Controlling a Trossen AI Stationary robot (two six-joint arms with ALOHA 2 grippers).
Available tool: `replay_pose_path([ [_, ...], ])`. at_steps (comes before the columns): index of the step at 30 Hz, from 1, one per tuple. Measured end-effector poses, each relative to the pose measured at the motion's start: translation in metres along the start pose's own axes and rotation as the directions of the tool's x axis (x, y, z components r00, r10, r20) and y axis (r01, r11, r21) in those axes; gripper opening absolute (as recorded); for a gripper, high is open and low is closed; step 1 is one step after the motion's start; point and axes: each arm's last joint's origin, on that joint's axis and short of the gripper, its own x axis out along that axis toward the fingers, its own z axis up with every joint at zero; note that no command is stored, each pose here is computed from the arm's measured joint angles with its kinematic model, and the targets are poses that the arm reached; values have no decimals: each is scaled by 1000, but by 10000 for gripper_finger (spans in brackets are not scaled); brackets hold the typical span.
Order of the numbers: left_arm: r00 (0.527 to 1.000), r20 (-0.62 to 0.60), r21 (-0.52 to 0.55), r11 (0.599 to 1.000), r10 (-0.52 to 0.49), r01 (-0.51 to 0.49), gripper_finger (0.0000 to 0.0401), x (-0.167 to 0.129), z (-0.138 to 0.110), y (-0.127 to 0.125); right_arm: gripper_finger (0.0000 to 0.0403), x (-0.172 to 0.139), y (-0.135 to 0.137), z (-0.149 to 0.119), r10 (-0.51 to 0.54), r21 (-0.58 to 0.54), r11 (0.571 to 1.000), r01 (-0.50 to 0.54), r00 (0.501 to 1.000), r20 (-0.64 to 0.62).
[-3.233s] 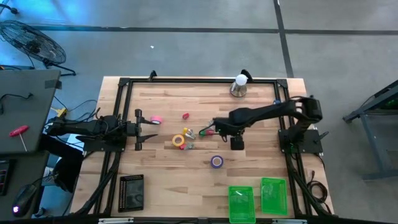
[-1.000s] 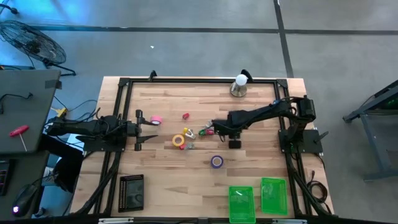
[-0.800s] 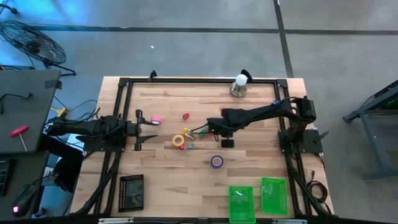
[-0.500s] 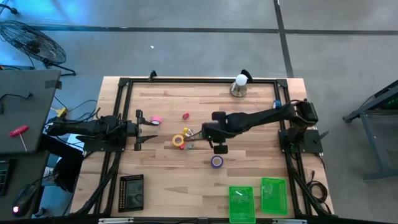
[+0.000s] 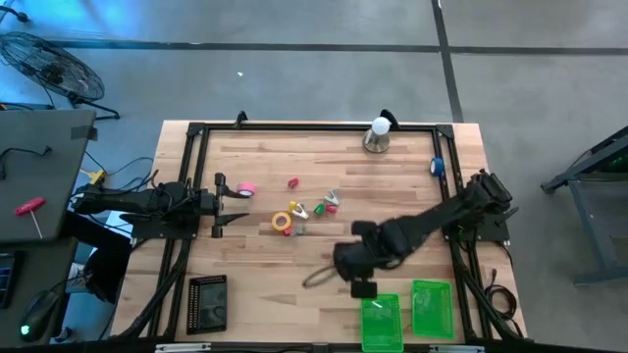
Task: Pick and place Stapler, Stapler remover, tape
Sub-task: Put the black staple remover into the right green bin
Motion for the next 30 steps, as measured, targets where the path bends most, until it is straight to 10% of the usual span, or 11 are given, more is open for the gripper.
replay_pose_path([
  [5,1000,1,-39,999,0,0,218,0,0,0,76,-7,19,-31,-86,206,972,111,988,-125],
  [11,1000,1,-107,994,0,0,218,0,0,0,76,-16,35,-71,-228,437,836,332,934,-273],
  [22,1000,4,-190,981,-30,30,218,0,0,-1,76,-25,83,-124,-230,730,601,326,945,-232],
  [30,996,11,-211,973,-90,90,218,0,0,-3,76,-2,114,-149,-233,782,522,340,939,-253],
])
